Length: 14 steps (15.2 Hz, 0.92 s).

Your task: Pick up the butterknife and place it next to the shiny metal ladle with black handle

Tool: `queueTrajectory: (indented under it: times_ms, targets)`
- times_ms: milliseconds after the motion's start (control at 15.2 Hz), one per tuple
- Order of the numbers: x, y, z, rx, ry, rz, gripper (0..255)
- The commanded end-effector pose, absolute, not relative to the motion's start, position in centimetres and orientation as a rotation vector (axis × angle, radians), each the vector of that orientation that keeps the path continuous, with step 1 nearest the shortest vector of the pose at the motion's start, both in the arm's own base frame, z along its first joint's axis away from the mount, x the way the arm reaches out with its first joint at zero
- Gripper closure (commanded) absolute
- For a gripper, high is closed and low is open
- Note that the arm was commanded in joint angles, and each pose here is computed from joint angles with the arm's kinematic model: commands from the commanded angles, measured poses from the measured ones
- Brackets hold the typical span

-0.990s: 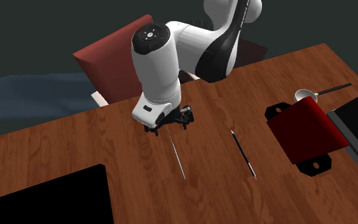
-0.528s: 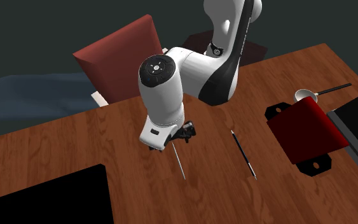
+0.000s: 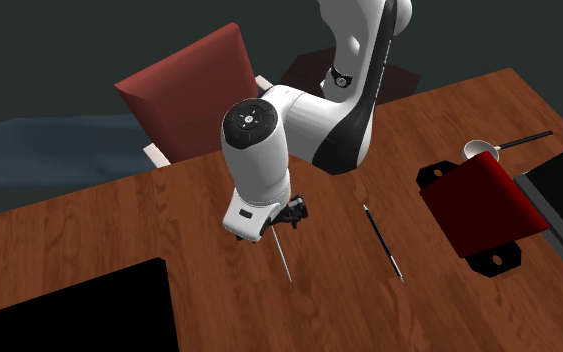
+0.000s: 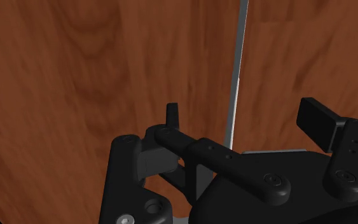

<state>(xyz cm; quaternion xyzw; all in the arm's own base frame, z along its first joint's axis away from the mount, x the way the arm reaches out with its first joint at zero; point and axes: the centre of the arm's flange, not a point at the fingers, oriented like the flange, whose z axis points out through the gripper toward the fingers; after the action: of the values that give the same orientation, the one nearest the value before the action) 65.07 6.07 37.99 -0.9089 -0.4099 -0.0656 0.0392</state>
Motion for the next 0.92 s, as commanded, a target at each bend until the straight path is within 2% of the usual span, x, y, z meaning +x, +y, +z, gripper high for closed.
queueTrajectory:
  times_ms: [0,132,198,858]
  targets:
    - [65.07,6.07,37.98,-2.786,-1.257,-0.201,0]
    - [65.07,6.07,37.98,-2.786,-1.257,-0.201,0]
    - [65.07,6.07,37.98,-2.786,-1.257,-0.201,255]
    - [65.07,6.07,38.50,-2.786,-1.257,-0.201,255]
